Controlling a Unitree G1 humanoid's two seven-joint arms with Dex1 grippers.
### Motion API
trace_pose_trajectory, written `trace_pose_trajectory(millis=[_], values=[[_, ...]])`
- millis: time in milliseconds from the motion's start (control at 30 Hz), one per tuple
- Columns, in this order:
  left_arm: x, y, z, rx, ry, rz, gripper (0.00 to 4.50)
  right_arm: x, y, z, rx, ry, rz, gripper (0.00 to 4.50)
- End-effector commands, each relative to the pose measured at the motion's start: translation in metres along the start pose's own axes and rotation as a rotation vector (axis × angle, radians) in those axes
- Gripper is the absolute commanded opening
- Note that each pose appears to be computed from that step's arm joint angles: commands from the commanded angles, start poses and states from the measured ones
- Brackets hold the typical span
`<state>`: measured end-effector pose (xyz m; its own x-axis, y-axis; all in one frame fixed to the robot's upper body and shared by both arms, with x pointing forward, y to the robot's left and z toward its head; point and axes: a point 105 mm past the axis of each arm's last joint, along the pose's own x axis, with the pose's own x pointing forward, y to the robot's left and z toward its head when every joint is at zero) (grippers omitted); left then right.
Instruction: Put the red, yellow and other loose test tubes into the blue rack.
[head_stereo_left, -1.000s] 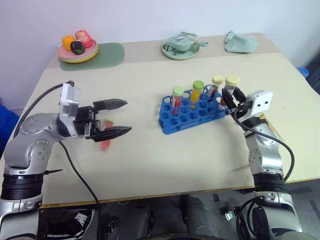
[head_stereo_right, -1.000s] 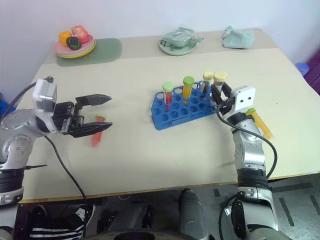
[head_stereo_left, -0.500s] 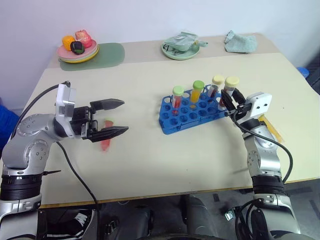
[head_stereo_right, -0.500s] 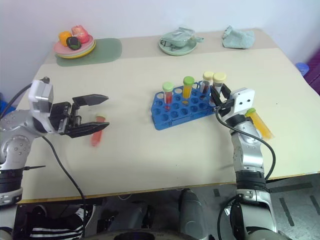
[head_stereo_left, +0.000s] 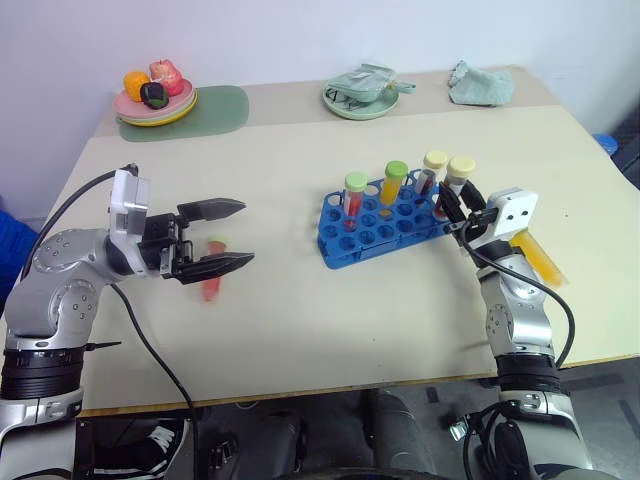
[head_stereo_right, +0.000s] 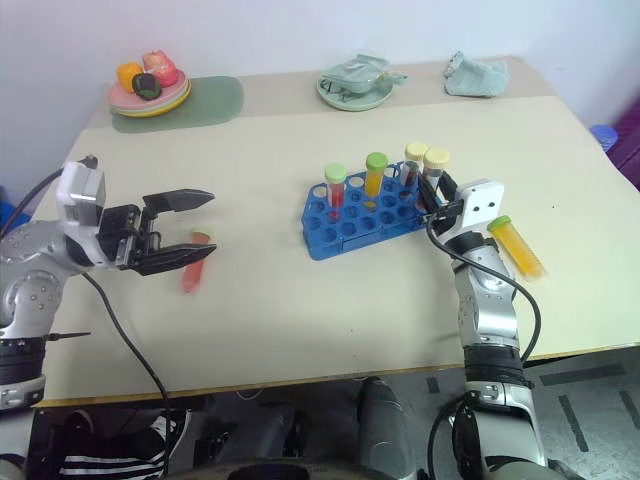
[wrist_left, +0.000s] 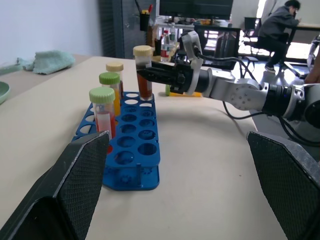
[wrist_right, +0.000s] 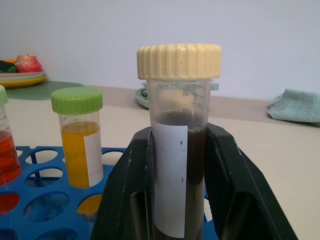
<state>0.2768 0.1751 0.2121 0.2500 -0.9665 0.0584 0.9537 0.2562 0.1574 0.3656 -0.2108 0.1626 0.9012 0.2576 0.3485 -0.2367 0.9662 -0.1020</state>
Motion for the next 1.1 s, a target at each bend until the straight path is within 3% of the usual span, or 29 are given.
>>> trace_pose_trajectory(millis=[33, 100, 333, 367, 600, 767, 867, 967, 1100], values=[[-0.005, 0.000, 0.009, 0.051, 0.000, 0.007, 4.50, -0.003, -0.006, 0.010, 0.014, -0.047, -0.026, 0.78], [-0.005, -0.001, 0.009, 0.051, 0.000, 0.006, 4.50, -0.004, -0.006, 0.010, 0.026, -0.049, -0.019, 0.78], [-0.003, 0.000, 0.008, 0.050, -0.003, -0.002, 4.50, -0.004, -0.010, 0.015, 0.009, -0.055, -0.019, 4.19], [-0.003, 0.000, 0.008, 0.050, -0.003, -0.002, 4.50, -0.004, -0.011, 0.016, 0.006, -0.057, -0.021, 4.43], [0.000, -0.003, 0.007, 0.053, 0.004, -0.009, 4.50, -0.013, -0.025, 0.037, -0.090, -0.002, 0.046, 4.43], [-0.003, -0.004, 0.008, 0.052, 0.007, -0.009, 4.50, -0.035, -0.050, 0.070, -0.100, 0.139, 0.149, 4.43], [0.001, -0.005, 0.004, 0.041, -0.007, -0.009, 4.50, -0.050, -0.065, 0.063, -0.225, 0.407, 0.233, 4.43], [0.007, -0.005, 0.000, 0.032, -0.019, -0.013, 4.50, -0.054, -0.101, 0.058, -0.320, 0.637, 0.192, 4.43], [0.012, -0.004, -0.002, 0.038, -0.032, -0.017, 4.50, -0.053, -0.137, 0.059, -0.338, 0.821, 0.122, 4.43]])
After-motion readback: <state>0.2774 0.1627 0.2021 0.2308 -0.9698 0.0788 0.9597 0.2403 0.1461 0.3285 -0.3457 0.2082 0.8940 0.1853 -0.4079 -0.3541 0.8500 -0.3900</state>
